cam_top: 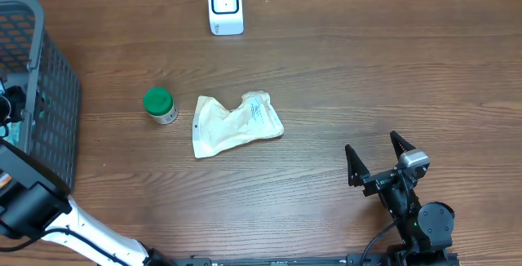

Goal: Scan the item barcode
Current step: 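Reach the left gripper into the basket and grasp the teal package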

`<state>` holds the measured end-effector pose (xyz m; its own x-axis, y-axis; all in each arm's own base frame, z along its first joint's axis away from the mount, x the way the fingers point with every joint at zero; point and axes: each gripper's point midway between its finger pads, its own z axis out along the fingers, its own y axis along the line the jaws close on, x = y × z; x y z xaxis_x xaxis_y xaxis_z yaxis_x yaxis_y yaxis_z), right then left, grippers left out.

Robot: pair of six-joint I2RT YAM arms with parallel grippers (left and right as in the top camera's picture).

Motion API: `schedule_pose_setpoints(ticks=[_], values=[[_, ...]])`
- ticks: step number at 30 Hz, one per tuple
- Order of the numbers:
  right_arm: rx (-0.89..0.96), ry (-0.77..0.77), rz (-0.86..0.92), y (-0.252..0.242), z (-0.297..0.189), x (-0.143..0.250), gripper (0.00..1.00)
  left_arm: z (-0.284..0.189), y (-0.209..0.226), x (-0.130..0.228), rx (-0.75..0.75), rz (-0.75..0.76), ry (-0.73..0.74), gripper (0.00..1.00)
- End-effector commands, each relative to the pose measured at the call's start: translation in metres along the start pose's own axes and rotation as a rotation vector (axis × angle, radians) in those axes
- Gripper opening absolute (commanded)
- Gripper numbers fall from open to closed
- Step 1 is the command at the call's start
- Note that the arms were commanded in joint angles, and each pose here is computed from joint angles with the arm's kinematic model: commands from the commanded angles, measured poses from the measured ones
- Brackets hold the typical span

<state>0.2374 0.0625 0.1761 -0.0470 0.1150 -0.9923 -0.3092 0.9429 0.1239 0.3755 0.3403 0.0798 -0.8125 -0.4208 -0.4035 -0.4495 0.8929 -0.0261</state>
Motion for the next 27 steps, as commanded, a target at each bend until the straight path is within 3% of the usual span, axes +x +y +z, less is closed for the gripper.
schedule_pose_setpoints(ticks=[1,12,20,22,26,27], values=[[-0.006,-0.003,0.002,0.001,0.000,0.002,1.00,0.015,-0.006,0.006,0.036,0.052,0.020,1.00],[-0.006,-0.003,0.002,0.001,0.000,0.002,1.00,0.030,-0.008,0.003,0.043,0.063,0.007,0.88],[-0.006,-0.003,0.002,0.001,0.000,0.002,1.00,0.049,-0.027,0.001,0.059,0.102,0.010,0.87],[-0.006,-0.003,0.002,0.001,0.000,0.002,1.00,0.055,-0.032,0.004,0.063,0.112,0.023,0.81],[-0.006,-0.003,0.002,0.001,0.000,0.002,1.00,0.062,-0.035,0.007,0.053,0.122,0.044,0.36],[-0.006,-0.003,0.002,0.001,0.000,0.002,1.00,0.061,-0.035,0.007,0.048,0.122,0.043,0.28]])
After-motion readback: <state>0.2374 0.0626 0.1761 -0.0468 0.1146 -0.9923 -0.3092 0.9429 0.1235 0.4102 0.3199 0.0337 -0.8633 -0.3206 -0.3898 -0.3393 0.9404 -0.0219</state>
